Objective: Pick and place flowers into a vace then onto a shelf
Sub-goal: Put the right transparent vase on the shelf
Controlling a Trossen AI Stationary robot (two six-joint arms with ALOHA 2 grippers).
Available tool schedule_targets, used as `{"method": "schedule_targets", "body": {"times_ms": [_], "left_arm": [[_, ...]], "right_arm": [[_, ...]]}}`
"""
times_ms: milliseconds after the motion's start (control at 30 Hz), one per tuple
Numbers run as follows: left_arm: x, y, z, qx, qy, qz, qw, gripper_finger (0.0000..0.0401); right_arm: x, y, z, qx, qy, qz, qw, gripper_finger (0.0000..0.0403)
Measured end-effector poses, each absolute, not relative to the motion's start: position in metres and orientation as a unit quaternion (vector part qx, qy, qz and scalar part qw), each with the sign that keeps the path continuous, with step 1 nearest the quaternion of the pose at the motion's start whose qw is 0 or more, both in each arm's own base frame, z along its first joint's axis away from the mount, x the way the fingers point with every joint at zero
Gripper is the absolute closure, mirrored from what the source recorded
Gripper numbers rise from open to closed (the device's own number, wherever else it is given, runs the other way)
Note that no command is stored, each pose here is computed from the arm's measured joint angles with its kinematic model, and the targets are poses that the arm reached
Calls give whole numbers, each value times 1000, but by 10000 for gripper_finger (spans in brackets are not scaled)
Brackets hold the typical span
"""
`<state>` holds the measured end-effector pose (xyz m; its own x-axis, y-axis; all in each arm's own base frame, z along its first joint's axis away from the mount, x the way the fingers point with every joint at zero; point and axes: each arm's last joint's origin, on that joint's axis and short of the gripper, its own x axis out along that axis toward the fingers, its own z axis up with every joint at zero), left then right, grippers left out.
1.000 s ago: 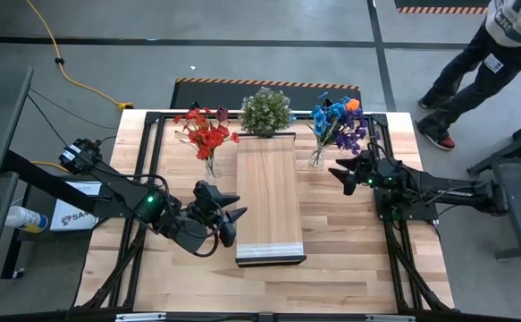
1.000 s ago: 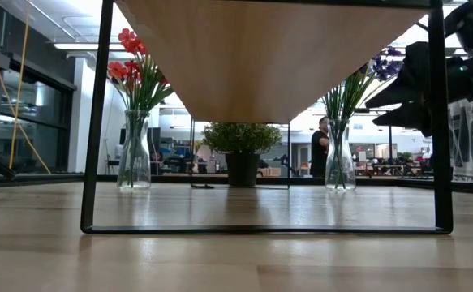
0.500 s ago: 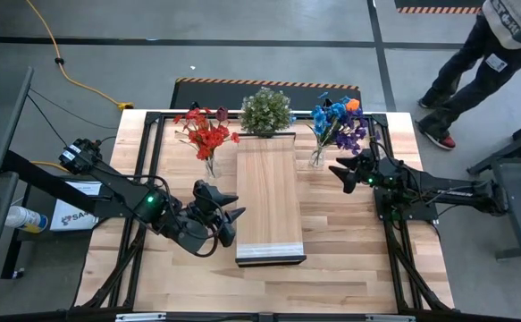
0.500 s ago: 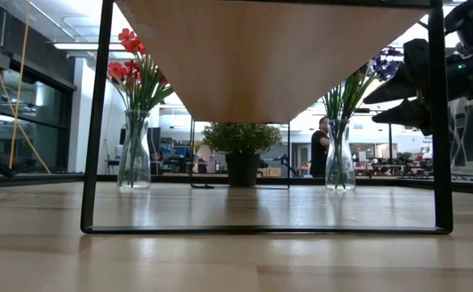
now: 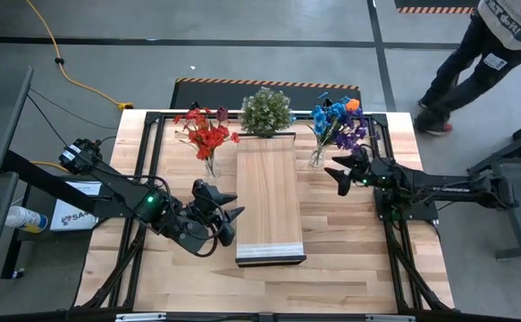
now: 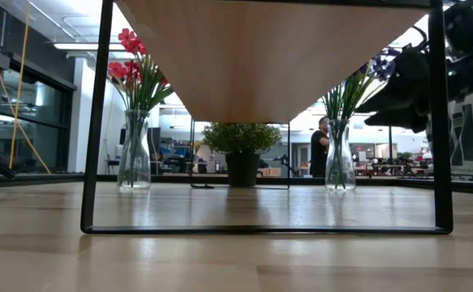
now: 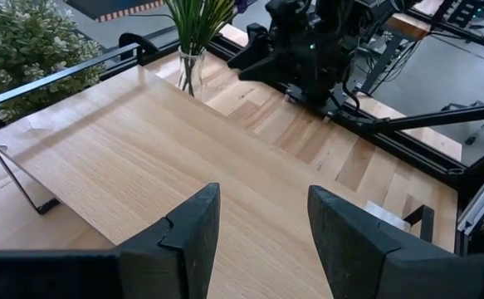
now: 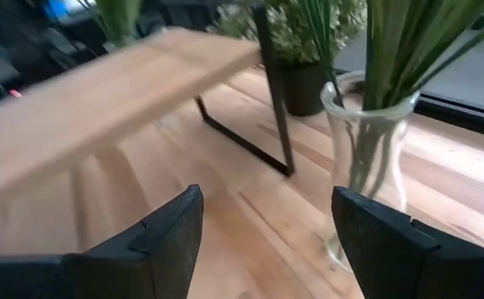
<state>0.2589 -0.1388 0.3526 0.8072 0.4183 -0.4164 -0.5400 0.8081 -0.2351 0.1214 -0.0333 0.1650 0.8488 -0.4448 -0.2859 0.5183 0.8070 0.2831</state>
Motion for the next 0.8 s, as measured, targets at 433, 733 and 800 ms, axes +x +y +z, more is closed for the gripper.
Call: {"method": "schedule_targets", "body": {"times_ms": [433, 733, 800], "left_arm": [[259, -139, 353, -173, 173, 258, 934, 186], [259, -139, 353, -174, 175, 257, 934, 186], [259, -139, 353, -174, 175, 256, 935, 186]], "right_arm": [[141, -46, 155, 117, 130, -301, 937, 148], [147, -52, 148, 118, 139, -316, 931, 148], [146, -52, 147, 118, 143, -318, 930, 148]]}}
